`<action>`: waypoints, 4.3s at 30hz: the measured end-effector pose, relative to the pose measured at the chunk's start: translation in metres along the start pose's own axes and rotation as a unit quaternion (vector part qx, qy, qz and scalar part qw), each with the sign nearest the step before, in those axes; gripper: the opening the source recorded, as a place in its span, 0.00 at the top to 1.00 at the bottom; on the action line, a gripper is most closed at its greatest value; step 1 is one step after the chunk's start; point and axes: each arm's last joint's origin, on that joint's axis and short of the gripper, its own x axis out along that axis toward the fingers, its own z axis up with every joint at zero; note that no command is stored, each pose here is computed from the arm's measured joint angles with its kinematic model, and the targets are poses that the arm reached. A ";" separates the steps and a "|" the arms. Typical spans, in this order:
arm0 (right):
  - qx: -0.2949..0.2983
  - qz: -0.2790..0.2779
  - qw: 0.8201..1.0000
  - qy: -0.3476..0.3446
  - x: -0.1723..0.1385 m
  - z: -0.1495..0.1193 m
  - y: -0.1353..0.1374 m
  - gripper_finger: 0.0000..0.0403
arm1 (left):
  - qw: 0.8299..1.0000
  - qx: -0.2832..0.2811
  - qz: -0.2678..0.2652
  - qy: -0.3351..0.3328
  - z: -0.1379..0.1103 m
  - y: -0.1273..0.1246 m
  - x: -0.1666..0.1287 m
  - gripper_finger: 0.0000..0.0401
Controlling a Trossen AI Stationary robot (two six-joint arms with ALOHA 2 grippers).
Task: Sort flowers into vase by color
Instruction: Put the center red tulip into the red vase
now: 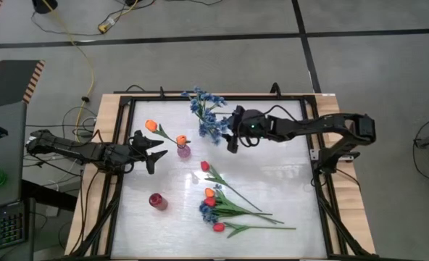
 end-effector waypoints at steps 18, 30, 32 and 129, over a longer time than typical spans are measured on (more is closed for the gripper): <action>0.124 0.034 0.981 0.147 -0.043 -0.010 0.026 0.37 | 1.000 0.000 -0.015 0.006 0.000 -0.001 0.000 0.48; 0.146 0.115 0.959 0.215 -0.036 -0.029 0.091 0.37 | 0.999 -0.001 -0.039 0.015 -0.001 -0.002 0.000 0.48; 0.138 0.142 0.955 0.219 -0.040 -0.030 0.102 0.37 | 0.999 -0.001 -0.039 0.015 -0.001 -0.002 0.000 0.48; 0.042 0.191 0.924 0.329 -0.063 -0.105 0.228 0.63 | 0.998 -0.022 -0.051 0.024 -0.002 -0.003 0.000 0.48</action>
